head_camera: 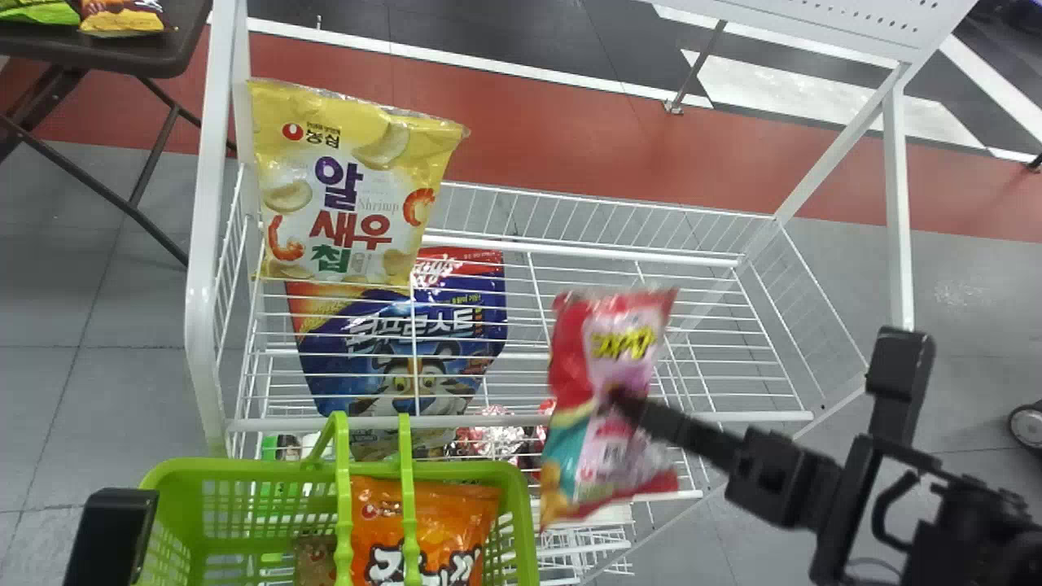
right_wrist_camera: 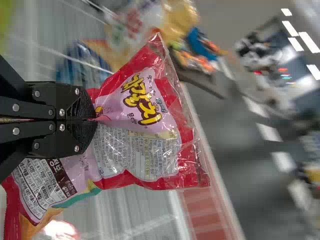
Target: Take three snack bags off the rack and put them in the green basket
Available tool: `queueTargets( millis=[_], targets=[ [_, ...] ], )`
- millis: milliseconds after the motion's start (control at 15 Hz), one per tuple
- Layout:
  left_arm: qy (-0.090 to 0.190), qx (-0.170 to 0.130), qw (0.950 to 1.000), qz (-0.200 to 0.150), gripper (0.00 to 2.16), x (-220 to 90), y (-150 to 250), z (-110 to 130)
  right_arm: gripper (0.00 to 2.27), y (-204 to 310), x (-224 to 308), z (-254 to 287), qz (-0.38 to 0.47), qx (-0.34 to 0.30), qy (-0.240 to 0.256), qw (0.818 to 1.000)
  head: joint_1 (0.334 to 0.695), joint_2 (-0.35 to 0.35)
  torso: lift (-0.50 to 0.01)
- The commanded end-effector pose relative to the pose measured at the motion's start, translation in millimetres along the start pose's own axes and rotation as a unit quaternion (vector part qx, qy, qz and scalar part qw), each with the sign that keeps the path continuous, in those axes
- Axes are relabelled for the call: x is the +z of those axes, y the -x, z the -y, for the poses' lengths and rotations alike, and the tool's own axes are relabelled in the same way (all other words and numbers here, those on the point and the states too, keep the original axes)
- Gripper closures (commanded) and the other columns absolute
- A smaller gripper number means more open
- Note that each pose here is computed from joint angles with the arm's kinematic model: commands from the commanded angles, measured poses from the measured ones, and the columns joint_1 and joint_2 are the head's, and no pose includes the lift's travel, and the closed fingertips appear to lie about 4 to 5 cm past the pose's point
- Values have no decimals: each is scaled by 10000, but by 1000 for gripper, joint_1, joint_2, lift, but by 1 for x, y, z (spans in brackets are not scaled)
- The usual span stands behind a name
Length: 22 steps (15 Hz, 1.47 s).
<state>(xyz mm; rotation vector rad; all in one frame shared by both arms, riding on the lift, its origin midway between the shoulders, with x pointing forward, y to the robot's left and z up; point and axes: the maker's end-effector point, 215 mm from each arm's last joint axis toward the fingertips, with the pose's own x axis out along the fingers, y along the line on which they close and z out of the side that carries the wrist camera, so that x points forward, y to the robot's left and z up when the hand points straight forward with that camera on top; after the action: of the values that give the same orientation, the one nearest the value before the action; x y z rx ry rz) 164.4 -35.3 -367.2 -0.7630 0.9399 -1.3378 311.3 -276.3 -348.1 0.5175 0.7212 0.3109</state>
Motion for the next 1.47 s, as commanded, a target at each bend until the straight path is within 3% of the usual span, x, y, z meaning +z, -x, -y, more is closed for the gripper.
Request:
queueTargets(
  millis=[0,200,667,1400],
  targets=[
    [0,-12,10000,66,1669,0,-1,0,2243,9,-9,-26,-187,340,-9,9992,695,-350,-23],
    [-29,-47,9999,97,1669,1,-4,2,2243,12,-11,-55,-200,895,-31,9958,695,-350,-23],
    [-107,-62,9998,146,1669,5,-7,4,2243,-8,-80,-82,-1034,1519,-546,9814,695,-350,-23],
    [-119,-115,9997,153,1669,2,-10,8,2243,-24,-190,-89,-2396,1526,-942,9542,695,-350,-23]
  ],
)
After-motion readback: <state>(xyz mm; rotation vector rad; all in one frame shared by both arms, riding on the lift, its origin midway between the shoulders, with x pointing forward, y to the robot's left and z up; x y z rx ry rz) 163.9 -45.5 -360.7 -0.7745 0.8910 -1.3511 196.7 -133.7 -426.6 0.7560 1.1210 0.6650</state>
